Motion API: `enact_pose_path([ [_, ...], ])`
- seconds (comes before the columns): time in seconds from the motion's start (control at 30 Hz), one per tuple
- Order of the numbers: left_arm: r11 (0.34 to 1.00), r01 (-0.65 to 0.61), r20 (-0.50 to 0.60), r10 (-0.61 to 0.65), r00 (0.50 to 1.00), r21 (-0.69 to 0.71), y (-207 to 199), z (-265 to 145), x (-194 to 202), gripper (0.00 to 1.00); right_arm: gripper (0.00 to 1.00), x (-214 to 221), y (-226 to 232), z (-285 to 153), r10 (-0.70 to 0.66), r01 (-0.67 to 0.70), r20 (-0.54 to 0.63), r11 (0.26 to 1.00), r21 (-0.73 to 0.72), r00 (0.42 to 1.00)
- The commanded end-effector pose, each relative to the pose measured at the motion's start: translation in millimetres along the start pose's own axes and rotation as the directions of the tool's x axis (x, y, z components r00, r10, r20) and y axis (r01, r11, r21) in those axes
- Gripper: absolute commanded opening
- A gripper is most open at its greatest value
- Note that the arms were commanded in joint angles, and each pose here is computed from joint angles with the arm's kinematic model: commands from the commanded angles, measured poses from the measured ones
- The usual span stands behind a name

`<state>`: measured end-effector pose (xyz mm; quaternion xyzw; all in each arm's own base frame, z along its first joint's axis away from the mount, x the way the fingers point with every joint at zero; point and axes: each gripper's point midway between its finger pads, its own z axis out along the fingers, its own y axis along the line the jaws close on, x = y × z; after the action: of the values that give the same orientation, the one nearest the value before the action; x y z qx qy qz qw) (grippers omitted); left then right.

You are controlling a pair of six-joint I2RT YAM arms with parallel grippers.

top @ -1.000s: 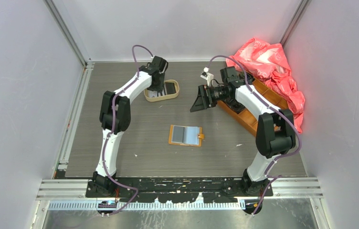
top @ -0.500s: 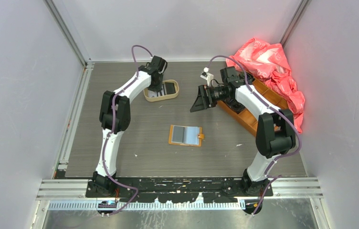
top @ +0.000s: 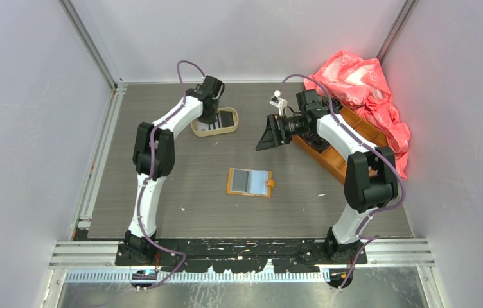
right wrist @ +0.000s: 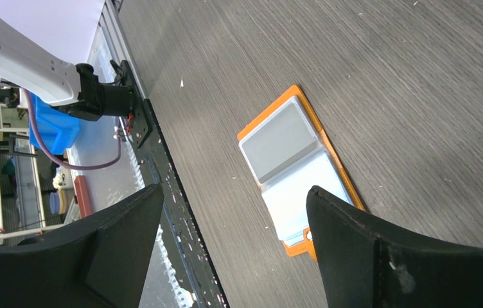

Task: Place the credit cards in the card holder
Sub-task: Pick up the credit card from the storage box.

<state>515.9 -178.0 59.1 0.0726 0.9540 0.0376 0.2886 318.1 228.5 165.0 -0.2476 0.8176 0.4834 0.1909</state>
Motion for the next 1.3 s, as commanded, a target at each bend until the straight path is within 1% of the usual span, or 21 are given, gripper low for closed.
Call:
enact_pose_path([
  [0.0, 0.998, 0.008, 0.07, -0.004, 0.998, -0.056, 25, -30, -21, 0.18, 0.87, -15, 10, -2, -0.04, 0.041, 0.023, 0.999, -0.033, 0.999],
  [0.33, 0.997, 0.008, 0.097, 0.0, 0.995, -0.076, 31, -40, -25, 0.13, 0.87, -14, 11, -1, -0.032, 0.033, 0.018, 0.998, -0.045, 0.999],
  [0.6, 0.995, -0.006, 0.068, 0.013, 0.998, -0.101, 37, -34, -17, 0.12, 0.87, -14, 11, -1, -0.031, 0.031, 0.017, 0.998, -0.048, 0.999],
  [0.9, 0.99, -0.011, 0.08, 0.023, 0.997, -0.141, 46, -43, -18, 0.14, 0.87, -14, 11, -1, -0.028, 0.028, 0.016, 0.998, -0.053, 0.999],
  [1.17, 0.986, -0.024, 0.066, 0.036, 0.997, -0.168, 51, -40, -13, 0.16, 0.87, -13, 12, -1, -0.023, 0.024, 0.013, 0.998, -0.059, 1.0],
  [1.27, 0.985, -0.028, 0.062, 0.039, 0.997, -0.169, 52, -38, -11, 0.19, 0.87, -13, 13, -1, -0.024, 0.025, 0.012, 0.998, -0.062, 1.0],
])
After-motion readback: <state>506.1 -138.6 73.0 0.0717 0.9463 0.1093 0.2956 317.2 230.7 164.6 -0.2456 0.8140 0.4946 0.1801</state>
